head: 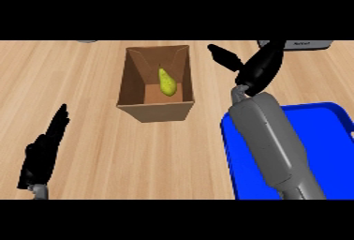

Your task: Pick the pear from the tray and place it in the cardboard box

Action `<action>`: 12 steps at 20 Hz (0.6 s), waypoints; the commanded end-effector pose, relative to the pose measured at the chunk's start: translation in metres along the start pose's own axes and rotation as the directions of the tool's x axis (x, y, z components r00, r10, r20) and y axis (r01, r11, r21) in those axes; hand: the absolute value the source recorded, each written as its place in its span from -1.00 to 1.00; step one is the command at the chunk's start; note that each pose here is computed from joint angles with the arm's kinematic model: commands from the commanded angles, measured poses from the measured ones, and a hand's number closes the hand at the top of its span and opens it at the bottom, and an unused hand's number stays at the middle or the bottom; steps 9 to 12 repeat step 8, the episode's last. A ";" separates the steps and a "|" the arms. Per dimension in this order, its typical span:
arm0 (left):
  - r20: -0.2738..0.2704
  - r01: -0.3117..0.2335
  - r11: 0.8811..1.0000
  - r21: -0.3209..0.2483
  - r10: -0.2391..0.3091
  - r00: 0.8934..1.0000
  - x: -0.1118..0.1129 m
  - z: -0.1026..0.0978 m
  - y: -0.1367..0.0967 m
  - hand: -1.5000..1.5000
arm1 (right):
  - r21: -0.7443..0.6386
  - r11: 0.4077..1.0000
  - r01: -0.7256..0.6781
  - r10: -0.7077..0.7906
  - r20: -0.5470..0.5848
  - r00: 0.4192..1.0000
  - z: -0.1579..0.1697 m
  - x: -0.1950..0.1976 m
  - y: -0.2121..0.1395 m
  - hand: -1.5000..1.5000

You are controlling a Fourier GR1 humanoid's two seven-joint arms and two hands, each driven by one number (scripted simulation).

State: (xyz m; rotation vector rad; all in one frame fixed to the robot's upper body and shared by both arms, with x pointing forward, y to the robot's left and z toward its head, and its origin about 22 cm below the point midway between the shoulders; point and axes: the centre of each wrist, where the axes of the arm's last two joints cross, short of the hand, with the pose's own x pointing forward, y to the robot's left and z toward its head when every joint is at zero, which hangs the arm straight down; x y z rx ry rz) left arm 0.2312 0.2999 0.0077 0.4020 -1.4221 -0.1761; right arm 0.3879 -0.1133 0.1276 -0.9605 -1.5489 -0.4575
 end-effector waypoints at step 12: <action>-0.013 0.001 1.000 0.019 -0.001 1.000 -0.009 0.011 -0.006 0.00 | -0.018 0.999 0.041 -0.041 -0.005 0.999 0.020 -0.039 -0.157 -1.00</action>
